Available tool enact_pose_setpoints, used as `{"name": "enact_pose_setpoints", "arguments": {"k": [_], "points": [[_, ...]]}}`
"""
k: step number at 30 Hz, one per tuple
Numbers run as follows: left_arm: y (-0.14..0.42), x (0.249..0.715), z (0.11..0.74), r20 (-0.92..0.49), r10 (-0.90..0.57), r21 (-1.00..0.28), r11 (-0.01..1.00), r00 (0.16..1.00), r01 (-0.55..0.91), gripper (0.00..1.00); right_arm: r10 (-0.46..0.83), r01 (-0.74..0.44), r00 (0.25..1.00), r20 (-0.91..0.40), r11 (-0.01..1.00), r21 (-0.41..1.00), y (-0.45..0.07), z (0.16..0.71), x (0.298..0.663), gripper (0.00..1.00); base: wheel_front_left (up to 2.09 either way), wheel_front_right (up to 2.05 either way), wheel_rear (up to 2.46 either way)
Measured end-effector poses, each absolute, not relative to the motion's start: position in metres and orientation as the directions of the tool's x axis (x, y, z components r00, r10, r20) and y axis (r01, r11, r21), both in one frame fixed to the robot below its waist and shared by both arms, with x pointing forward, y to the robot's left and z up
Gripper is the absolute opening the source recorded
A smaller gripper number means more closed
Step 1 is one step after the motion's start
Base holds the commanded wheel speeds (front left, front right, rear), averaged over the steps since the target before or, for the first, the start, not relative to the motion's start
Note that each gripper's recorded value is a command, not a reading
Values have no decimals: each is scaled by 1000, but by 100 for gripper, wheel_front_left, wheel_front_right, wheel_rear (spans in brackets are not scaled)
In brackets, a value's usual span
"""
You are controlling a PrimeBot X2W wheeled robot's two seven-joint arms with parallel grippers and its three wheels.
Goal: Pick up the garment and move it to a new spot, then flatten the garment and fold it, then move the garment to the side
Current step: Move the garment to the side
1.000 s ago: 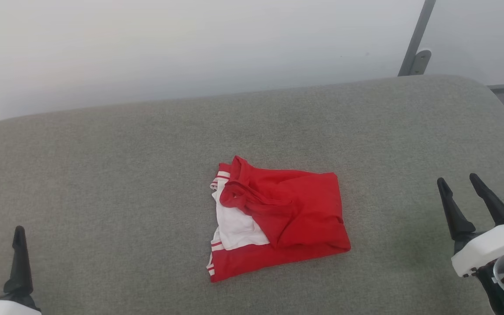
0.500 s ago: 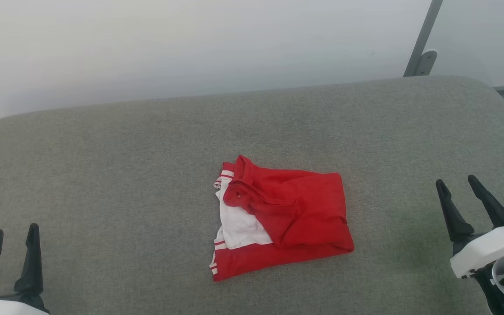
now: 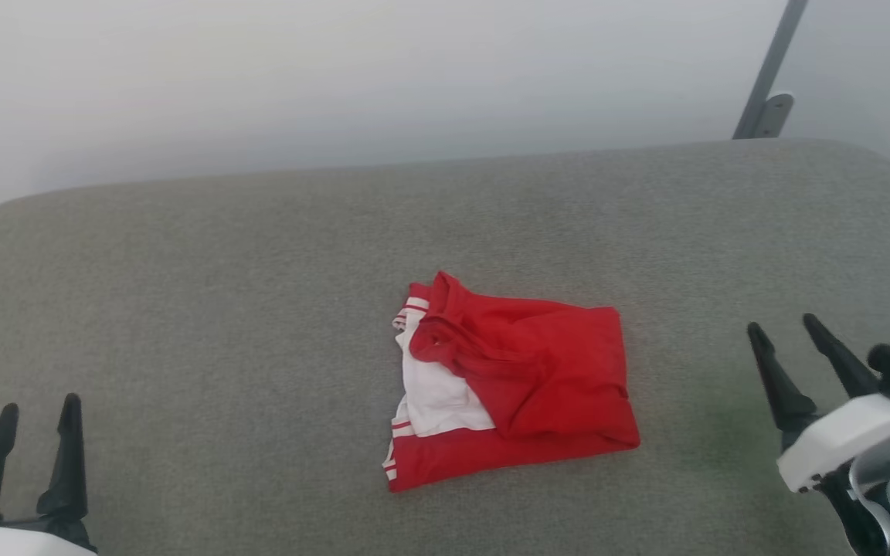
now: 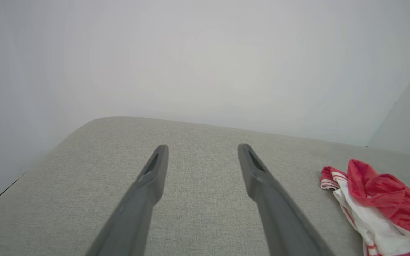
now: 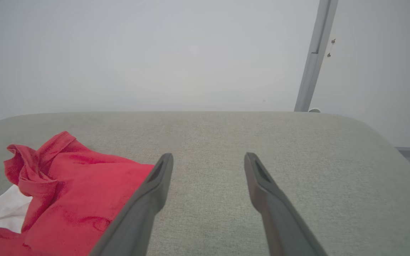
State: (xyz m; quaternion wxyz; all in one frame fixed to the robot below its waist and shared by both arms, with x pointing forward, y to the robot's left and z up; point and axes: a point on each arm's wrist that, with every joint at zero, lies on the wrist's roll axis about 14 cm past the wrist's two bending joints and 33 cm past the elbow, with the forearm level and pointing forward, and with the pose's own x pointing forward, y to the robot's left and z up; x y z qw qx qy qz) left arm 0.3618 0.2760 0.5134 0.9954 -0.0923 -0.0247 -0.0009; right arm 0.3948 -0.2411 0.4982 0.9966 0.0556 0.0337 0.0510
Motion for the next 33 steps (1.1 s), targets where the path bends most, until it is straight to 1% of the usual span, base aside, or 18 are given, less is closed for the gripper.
{"name": "enact_pose_setpoints", "arguments": {"k": [4, 7, 13, 17, 23, 29, 31, 33], "points": [[276, 359, 511, 42, 7, -189, 982, 999, 1, 100, 163, -144, 979, -124, 979, 146, -220, 490, 406, 100, 0, 0, 0], [277, 359, 509, 39, 13, -194, 981, 999, -5, 100, 215, -176, 954, -207, 965, 193, -201, 477, 414, 100, 0, 0, 0], [276, 360, 503, 23, 20, -211, 977, 1000, -15, 100, 328, -235, 858, -396, 935, 265, -166, 451, 427, 100, 0, 0, 0], [275, 362, 496, 1, 23, -216, 976, 1000, -22, 100, 371, -263, 763, -528, 926, 271, -153, 434, 432, 100, 0, 0, 0], [276, 367, 488, -24, 29, -222, 974, 999, -34, 100, 383, -279, 607, -696, 923, 264, -144, 411, 435, 100, 0, 0, 0], [282, 369, 479, -53, 46, -221, 973, 998, -57, 100, 372, -291, 425, -825, 919, 265, -136, 390, 424, 100, 0, 0, 0], [282, 370, 477, -57, 49, -223, 973, 997, -61, 100, 368, -288, 377, -850, 919, 270, -133, 388, 422, 100, 0, 0, 0], [282, 371, 474, -67, 50, -223, 973, 997, -64, 100, 364, -278, 345, -865, 920, 276, -131, 384, 421, 100, 0, 0, 0]]}}
